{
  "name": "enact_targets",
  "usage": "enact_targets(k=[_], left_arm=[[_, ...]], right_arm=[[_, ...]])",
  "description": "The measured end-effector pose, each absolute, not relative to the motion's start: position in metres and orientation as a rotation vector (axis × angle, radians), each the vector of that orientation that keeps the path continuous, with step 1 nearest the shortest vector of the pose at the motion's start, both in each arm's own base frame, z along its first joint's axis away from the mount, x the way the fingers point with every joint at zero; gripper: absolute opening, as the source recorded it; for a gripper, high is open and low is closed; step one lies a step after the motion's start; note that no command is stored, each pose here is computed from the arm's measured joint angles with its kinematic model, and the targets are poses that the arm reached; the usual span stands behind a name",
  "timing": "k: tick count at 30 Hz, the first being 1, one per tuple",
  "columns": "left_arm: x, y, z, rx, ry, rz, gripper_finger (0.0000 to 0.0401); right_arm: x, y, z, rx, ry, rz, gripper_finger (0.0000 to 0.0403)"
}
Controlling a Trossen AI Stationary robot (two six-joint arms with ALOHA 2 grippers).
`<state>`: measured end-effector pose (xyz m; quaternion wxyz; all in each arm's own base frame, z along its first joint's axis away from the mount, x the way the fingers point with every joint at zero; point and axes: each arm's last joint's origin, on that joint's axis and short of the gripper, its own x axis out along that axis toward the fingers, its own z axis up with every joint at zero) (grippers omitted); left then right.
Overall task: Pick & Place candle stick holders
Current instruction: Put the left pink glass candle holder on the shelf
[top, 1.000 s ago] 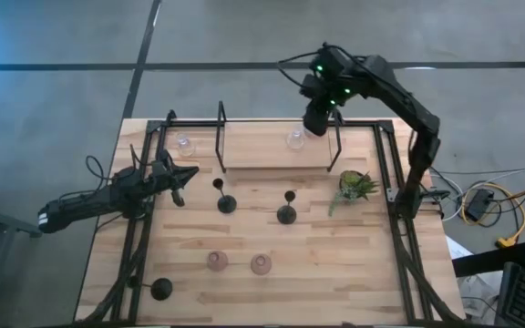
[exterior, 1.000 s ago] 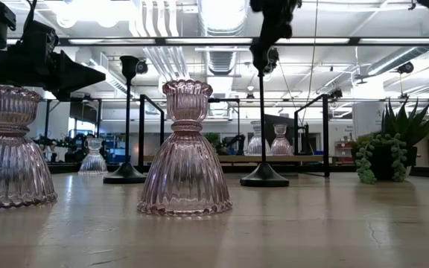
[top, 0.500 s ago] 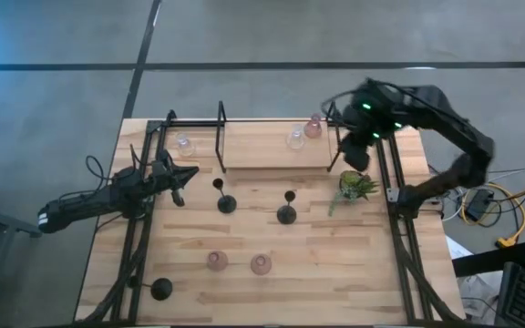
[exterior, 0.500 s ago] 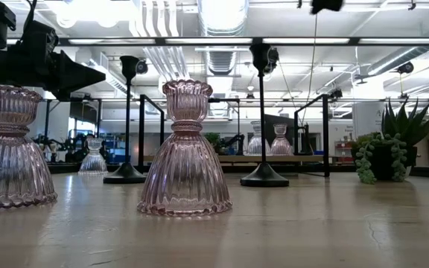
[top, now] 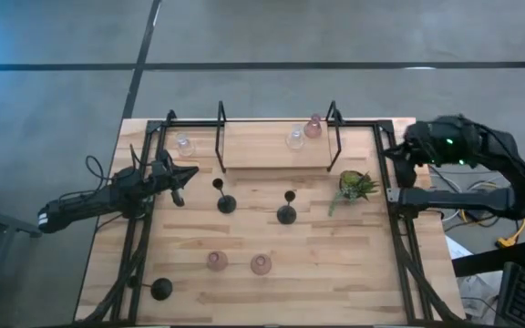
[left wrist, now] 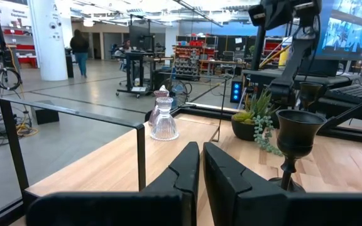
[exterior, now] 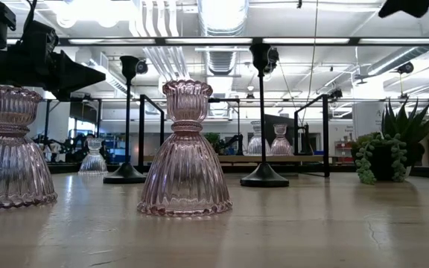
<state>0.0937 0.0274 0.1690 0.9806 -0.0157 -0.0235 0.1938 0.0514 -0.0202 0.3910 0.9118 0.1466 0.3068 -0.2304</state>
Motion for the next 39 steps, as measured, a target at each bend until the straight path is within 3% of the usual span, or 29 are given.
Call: enact_targets(k=[10,17,22,32,39], left_arm=[[0.094,0.027,0.169,-0.032,-0.047,0.39,0.0026],[0.094,0.027,0.169,-0.032,-0.047,0.39,0.0026],[0.094,0.027,0.169,-0.032,-0.047,0.39,0.0026],[0.094,0.028,0.169,-0.023,-0.046,0.4,0.0026],[0.094,0.028,0.169,-0.034,-0.047,0.402,0.0026]], right_arm=[[0.002,-0.006,0.352,0.181,0.294,-0.517,0.0008],[-0.021,-0.002,0.328,0.095,0.227,-0.658,0.0008],[-0.03,0.001,0.318,0.15,0.171,-0.663,0.0008],[-0.031,0.001,0.306,-0.077,0.254,-0.644,0.0008],[-0.024,-0.001,0.307,-0.103,0.297,-0.635,0.0008]])
